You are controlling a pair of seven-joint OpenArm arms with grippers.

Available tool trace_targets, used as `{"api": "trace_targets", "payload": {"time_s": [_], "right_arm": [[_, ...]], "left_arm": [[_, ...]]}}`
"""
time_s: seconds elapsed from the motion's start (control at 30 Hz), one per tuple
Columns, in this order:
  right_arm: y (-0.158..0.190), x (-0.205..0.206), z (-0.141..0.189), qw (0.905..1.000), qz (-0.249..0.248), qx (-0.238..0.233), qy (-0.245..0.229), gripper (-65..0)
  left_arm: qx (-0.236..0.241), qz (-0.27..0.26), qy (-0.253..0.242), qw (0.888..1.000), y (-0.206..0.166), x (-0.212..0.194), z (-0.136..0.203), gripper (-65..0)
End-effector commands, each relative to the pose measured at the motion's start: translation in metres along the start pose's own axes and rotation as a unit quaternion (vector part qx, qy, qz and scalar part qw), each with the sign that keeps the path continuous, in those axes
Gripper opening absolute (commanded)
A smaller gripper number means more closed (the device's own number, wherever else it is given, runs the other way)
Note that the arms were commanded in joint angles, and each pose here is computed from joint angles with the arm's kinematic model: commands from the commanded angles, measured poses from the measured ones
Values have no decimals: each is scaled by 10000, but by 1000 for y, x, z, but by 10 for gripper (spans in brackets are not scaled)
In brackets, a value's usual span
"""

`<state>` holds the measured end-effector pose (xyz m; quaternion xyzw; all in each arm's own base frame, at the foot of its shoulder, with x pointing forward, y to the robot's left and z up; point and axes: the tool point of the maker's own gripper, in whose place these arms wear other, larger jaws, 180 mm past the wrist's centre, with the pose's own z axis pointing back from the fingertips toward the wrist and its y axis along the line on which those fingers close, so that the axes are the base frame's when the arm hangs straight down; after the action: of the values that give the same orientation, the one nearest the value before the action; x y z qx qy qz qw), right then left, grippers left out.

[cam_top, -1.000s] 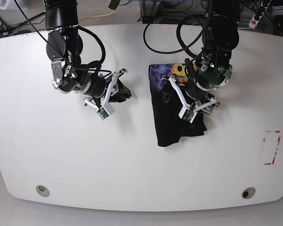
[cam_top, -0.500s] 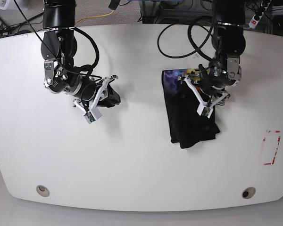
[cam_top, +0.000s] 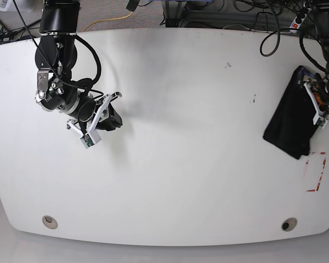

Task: Fold the T-shirt properly

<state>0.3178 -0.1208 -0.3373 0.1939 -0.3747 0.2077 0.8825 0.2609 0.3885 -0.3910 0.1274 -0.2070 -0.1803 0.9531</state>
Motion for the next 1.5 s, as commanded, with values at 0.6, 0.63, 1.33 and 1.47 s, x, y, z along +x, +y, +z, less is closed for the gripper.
{"api": "trace_targets", "payload": {"time_s": [0.6, 0.63, 1.33, 1.47], "right_arm": [[-4, 8, 12, 9997, 197, -66, -155, -526], [-3, 9, 12, 9996, 214, -67, -179, -526], [-22, 21, 22, 9774, 1192, -1073, -1375, -526], [-17, 4, 23, 9693, 1167, -1110, -1856, -526]], "left_arm": [[-19, 953, 830, 9920, 51, -130, 6, -192], [-28, 967, 808, 9920, 51, -130, 7, -192], [706, 525, -2776, 9567, -16, 85, 71, -193], [599, 533, -3325, 9397, -57, 101, 76, -236]]}}
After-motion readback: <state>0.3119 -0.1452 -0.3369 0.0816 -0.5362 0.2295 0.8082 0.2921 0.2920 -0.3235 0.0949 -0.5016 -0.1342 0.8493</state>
